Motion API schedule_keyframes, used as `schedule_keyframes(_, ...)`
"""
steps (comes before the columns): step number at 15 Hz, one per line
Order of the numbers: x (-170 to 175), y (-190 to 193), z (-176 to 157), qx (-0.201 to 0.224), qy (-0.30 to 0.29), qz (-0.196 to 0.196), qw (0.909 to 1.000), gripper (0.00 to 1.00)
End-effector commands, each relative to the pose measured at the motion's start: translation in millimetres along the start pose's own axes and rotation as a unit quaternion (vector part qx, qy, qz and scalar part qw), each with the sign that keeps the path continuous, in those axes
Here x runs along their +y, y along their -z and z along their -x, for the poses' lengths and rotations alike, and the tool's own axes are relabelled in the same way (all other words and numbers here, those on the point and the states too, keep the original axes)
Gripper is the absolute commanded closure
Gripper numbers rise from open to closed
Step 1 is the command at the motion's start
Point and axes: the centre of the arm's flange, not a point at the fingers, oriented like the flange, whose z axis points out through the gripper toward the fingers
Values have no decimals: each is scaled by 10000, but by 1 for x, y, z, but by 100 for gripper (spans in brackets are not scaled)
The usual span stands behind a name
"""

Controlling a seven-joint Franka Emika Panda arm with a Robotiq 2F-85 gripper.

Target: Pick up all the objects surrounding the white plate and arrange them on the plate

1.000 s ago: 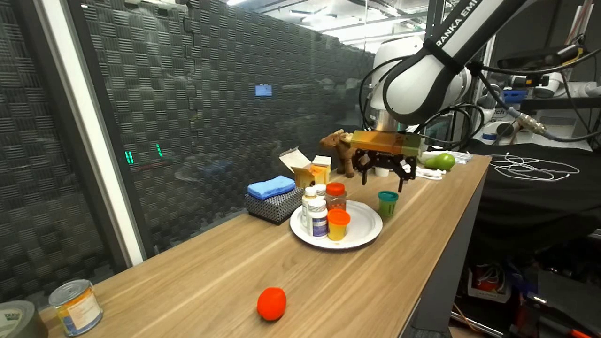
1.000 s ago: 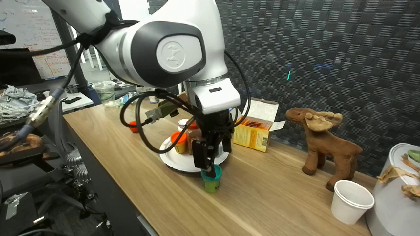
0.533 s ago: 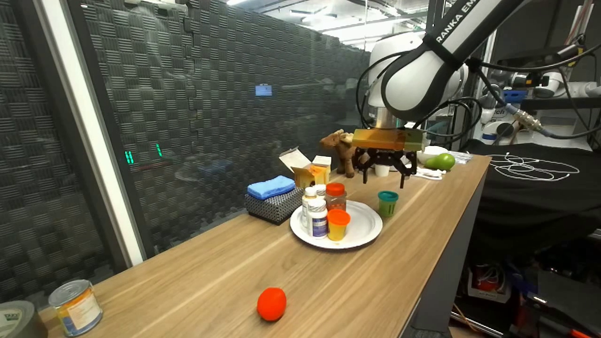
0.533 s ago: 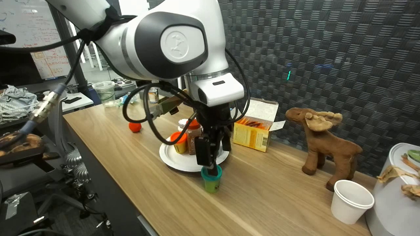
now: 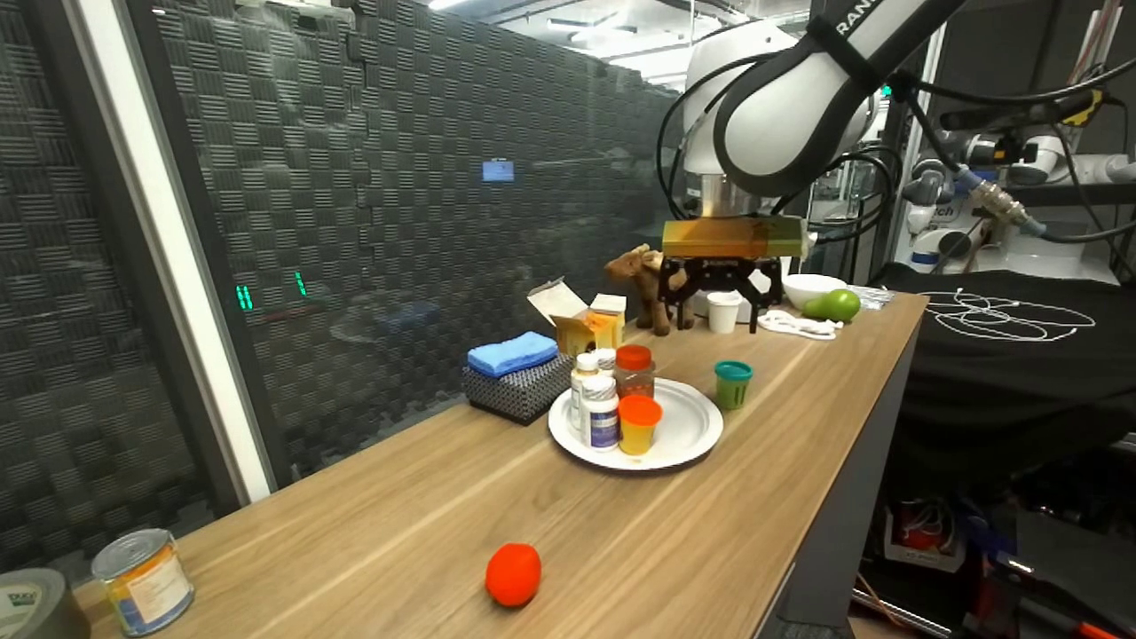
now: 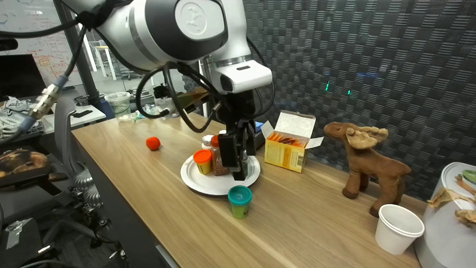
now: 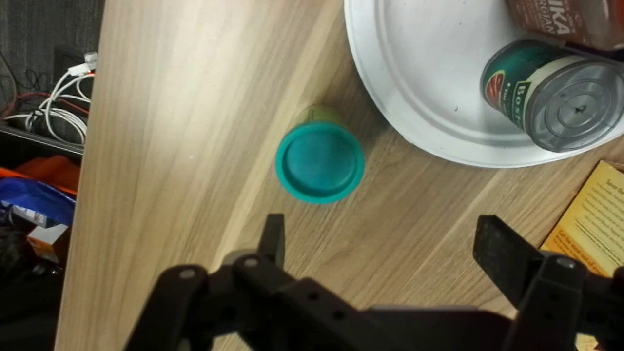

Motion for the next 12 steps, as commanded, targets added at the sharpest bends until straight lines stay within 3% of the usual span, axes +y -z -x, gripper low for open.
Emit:
schedule_keyframes(1,0,0,0,-1,3,4,10000,0)
schedule_keyframes(5,6,-4,1,-126,30,-27,9999,0)
schedule_keyframes(12,15,-26,-6,-641,-514,-43,9966,0)
